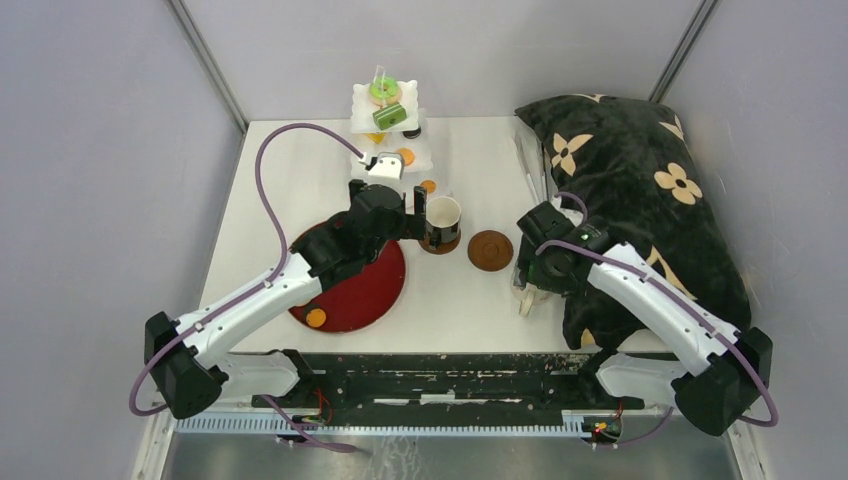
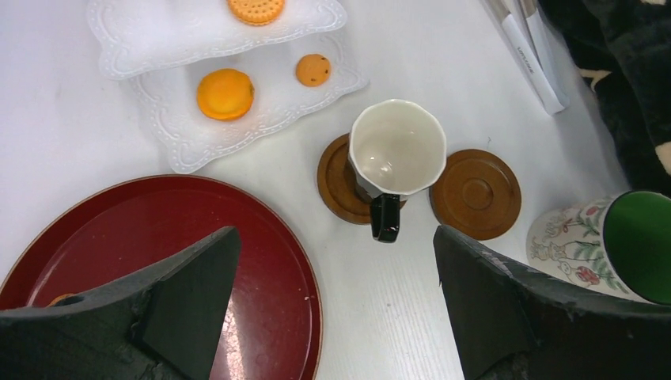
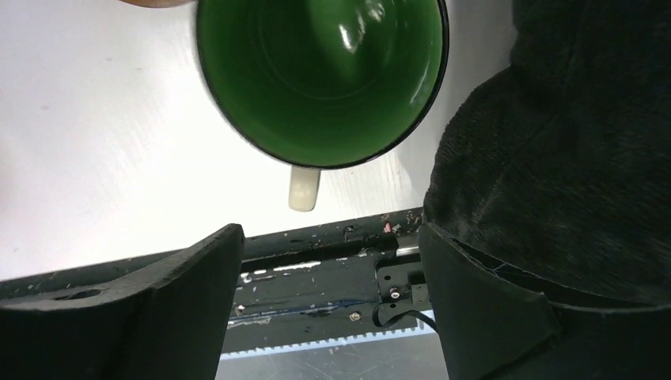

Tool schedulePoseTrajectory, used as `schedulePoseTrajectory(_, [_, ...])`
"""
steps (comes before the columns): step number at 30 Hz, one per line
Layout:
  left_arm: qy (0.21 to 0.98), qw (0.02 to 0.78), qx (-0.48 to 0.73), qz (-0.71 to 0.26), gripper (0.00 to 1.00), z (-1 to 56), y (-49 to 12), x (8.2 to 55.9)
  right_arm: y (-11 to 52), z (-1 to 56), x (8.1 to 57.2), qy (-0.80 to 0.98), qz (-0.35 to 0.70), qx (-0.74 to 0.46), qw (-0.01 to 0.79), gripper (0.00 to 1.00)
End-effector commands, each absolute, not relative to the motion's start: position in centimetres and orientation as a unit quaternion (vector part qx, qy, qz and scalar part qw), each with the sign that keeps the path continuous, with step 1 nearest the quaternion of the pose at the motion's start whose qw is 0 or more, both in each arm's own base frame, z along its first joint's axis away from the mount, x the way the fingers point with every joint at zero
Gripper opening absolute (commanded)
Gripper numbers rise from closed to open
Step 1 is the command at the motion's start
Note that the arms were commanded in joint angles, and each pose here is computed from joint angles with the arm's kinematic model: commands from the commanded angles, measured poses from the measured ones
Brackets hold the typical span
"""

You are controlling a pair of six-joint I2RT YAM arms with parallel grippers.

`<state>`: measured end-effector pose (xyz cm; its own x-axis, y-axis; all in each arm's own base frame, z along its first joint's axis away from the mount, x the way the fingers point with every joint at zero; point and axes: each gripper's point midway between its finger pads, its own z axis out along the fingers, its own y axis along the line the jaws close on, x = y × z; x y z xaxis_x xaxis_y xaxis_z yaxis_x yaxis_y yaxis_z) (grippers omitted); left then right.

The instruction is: Serve the afternoon tea

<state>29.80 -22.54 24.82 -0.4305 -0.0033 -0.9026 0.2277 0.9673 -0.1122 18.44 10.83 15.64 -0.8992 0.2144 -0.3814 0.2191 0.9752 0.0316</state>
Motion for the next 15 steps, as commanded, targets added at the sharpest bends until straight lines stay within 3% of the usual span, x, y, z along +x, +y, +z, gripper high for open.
schedulePoseTrajectory(1, [0.835, 0.54, 0.026, -0.102, 0.99, 25.0, -21.8, 30.2, 11.7, 13.4, 19.4, 0.962, 0.018, 0.165, 0.218, 0.86])
schedulePoseTrajectory(9, [0.838, 0.535, 0.027, -0.108, 0.98, 24.0, -21.6, 29.6, 12.7, 8.8, 20.4, 0.956, 0.038, 0.186, 0.225, 0.75])
schedulePoseTrajectory(15, [0.839, 0.532, 0.028, -0.11, 0.98, 23.7, -21.6, 29.6, 11.8, 7.6, 20.7, 0.95, 0.012, 0.205, 0.235, 0.56])
